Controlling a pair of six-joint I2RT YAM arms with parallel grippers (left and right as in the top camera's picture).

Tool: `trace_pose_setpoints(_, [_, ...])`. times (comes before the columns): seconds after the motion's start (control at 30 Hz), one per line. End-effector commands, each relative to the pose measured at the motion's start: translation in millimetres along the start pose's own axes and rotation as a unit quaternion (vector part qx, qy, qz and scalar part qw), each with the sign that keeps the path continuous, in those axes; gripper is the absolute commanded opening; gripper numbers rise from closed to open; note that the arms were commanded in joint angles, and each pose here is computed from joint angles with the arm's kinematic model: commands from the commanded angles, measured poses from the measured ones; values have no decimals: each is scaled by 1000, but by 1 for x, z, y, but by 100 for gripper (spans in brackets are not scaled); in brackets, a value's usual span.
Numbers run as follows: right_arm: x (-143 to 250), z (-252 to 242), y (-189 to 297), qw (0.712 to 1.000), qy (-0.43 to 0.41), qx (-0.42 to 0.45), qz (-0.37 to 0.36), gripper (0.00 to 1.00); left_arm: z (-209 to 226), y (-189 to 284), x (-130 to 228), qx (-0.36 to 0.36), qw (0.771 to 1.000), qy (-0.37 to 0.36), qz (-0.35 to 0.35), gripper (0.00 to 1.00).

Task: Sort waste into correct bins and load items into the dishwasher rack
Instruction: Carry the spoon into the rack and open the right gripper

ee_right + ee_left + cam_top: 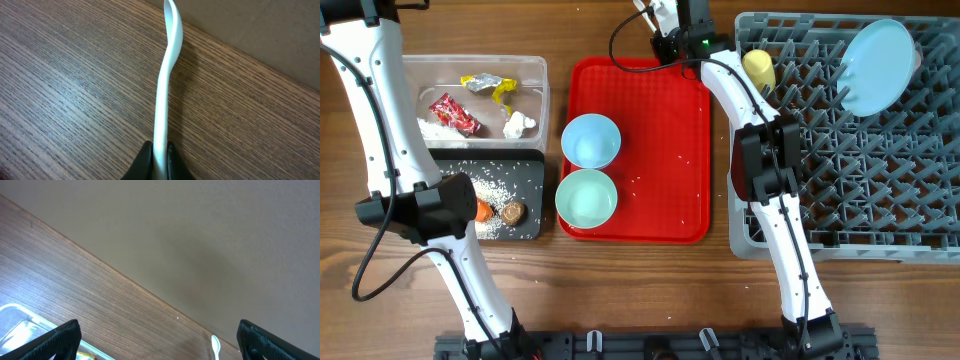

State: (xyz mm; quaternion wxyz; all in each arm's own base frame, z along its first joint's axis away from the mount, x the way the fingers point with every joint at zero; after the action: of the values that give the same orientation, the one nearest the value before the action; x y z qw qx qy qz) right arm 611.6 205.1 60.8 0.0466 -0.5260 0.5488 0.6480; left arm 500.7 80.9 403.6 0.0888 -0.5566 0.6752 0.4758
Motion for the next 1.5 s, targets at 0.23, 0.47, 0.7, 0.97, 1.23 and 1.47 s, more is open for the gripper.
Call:
trace_pose_setpoints(0.23, [-62,1,54,996,-29,-42,-69,4,5,-4,0,-4,1000,5,4,100])
trace_pose_setpoints(0.47, [-115,-2,173,996,-60,-47,-42,4,5,-4,0,-4,1000,5,4,100])
trace_pose_setpoints(0.7, [-69,-45,309,972,-210,-8,108,4,5,-4,0,-4,1000,5,4,100])
trace_pose_setpoints(0.97, [19,-87,343,906,-314,62,278,4,5,-4,0,-4,1000,5,4,100])
trace_pose_setpoints(1.23, [88,-88,306,848,-330,133,393,4,5,-4,0,-4,1000,5,4,100])
trace_pose_setpoints(1.47, [111,-82,288,851,-304,113,412,32,5,-4,0,-4,1000,5,4,100])
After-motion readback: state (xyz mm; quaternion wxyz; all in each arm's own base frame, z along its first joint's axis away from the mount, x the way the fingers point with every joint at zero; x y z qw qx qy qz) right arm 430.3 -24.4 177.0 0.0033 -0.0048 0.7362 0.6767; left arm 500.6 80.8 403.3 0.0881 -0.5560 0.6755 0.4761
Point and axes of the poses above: each gripper's point midway between its finger pads, its own y axis back along the fingers, its own z axis along the line the jaws close on, x = y × z, the point moved 8 cm from there along y, back along the fingers, and after that the axes turned 7 degrees about y, right-handed, at the moved point
